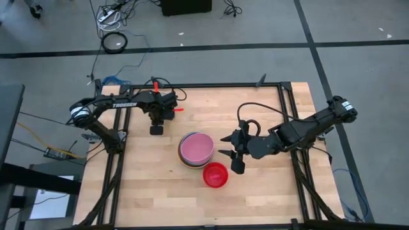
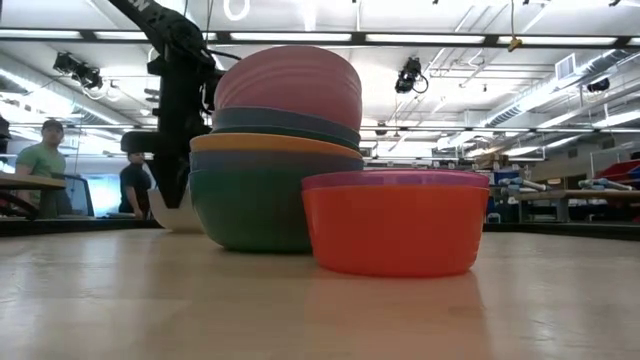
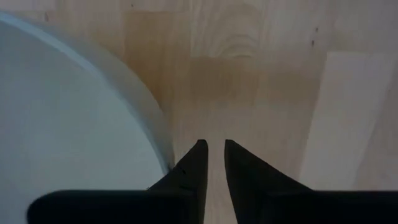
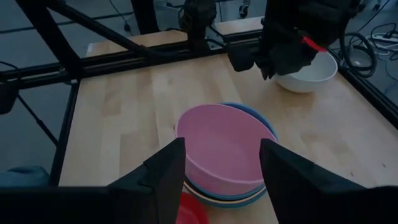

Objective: Nest bowls inside each other
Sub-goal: Stack the white bowl on top of the pink bowl

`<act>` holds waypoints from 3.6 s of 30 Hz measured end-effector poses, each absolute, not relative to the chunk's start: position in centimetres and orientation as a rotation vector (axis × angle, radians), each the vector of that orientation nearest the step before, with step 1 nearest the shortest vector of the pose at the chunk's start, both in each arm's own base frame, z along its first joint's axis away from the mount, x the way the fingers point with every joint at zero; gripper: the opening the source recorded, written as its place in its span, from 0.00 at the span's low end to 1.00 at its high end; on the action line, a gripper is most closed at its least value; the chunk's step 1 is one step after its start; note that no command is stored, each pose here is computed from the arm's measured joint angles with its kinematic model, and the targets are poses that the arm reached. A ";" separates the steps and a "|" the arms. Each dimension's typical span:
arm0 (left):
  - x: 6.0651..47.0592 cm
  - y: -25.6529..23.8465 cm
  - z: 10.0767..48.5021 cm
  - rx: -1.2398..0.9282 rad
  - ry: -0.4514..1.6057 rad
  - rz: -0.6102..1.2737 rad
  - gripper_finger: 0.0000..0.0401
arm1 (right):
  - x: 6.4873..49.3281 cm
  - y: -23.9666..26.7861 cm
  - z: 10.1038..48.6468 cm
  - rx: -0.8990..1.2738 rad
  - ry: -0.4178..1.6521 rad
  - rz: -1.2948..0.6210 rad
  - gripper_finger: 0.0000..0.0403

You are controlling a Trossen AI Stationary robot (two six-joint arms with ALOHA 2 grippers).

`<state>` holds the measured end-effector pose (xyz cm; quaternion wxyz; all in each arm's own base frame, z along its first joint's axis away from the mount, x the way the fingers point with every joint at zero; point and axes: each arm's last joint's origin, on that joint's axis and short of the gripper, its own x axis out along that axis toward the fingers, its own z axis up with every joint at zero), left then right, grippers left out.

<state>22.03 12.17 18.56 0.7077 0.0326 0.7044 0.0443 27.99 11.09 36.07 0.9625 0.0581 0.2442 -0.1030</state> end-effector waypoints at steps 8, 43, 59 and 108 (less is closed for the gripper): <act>22.1 12.1 18.6 0.062 1.553 0.076 0.01 | 28.0 11.1 36.1 0.114 0.496 -0.208 0.48; 23.7 8.2 24.0 0.194 1.370 0.125 0.02 | 28.0 10.6 35.9 0.055 0.505 -0.256 0.48; 21.5 13.4 26.3 0.071 1.239 0.328 0.26 | 28.0 10.6 35.8 0.055 0.510 -0.259 0.48; 19.3 13.6 19.2 0.011 1.305 0.285 0.03 | 27.9 10.6 35.8 0.088 0.510 -0.269 0.48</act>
